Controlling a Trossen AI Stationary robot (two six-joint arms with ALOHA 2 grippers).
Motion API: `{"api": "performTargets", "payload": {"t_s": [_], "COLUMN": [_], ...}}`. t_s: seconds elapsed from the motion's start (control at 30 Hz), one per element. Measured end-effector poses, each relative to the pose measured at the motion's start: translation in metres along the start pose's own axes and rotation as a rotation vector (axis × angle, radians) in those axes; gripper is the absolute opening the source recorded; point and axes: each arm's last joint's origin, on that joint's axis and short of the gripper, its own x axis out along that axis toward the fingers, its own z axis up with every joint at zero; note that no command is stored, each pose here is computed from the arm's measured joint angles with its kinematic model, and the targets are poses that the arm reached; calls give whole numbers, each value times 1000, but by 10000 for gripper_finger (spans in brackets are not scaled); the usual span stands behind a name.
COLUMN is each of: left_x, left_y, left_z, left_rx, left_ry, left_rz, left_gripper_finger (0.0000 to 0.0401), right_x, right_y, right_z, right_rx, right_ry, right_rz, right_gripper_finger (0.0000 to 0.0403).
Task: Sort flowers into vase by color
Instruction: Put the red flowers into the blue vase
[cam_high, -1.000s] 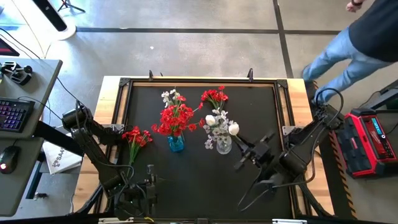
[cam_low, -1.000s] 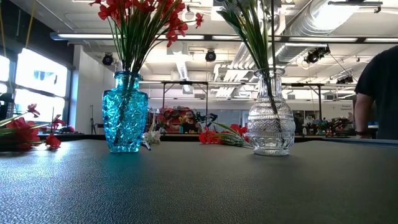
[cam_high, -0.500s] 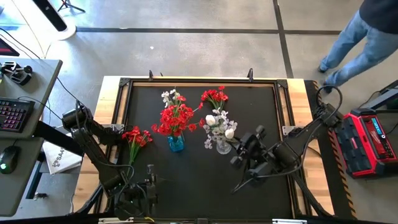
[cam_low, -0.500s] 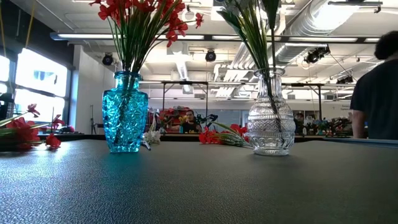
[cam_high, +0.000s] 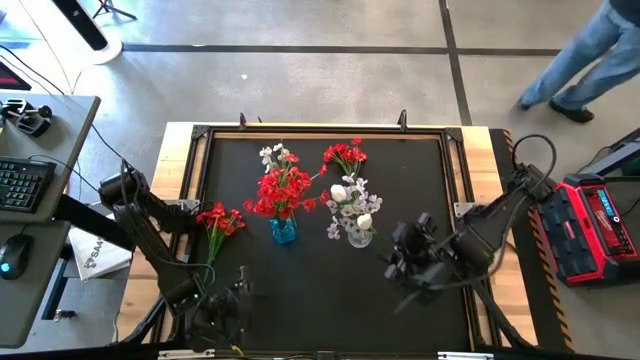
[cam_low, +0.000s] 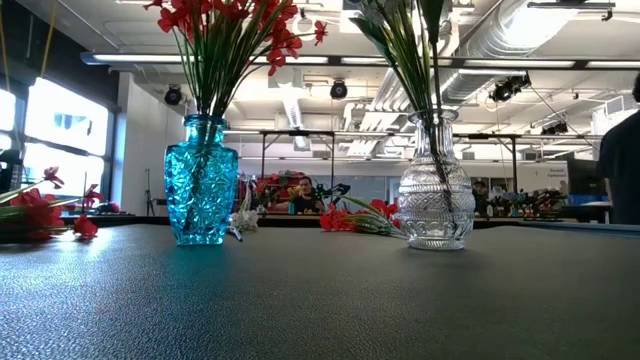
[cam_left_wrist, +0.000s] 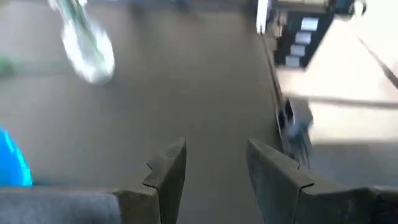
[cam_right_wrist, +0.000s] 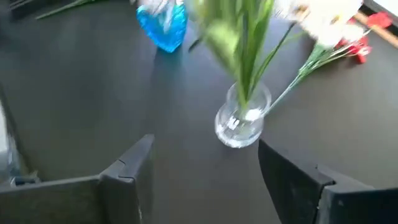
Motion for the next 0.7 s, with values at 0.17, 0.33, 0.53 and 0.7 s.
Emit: {"api": "performTargets", "payload": {"t_s": [0.17,0.33,0.53,0.7], "left_x": [-5,-18,-35,-46], "left_y": [18,35,36,33], "left_z": [-24,-47,-67,-82], "left_rx": [-154,-263,-351,-480], "left_ry": [334,601,662,612], "left_rz": [55,277,433,558], "left_gripper_finger": [156,156,156,156], "right_x": [5,37,92,124], "right_y": [15,35,59,73], "right_z": [-34,-77,-120,-138], "right_rx": [4,42,86,55], "right_ry": [-40,-80,-182,-240], "right_rz": [35,153,331,399], "right_gripper_finger": [206,204,204,204]}}
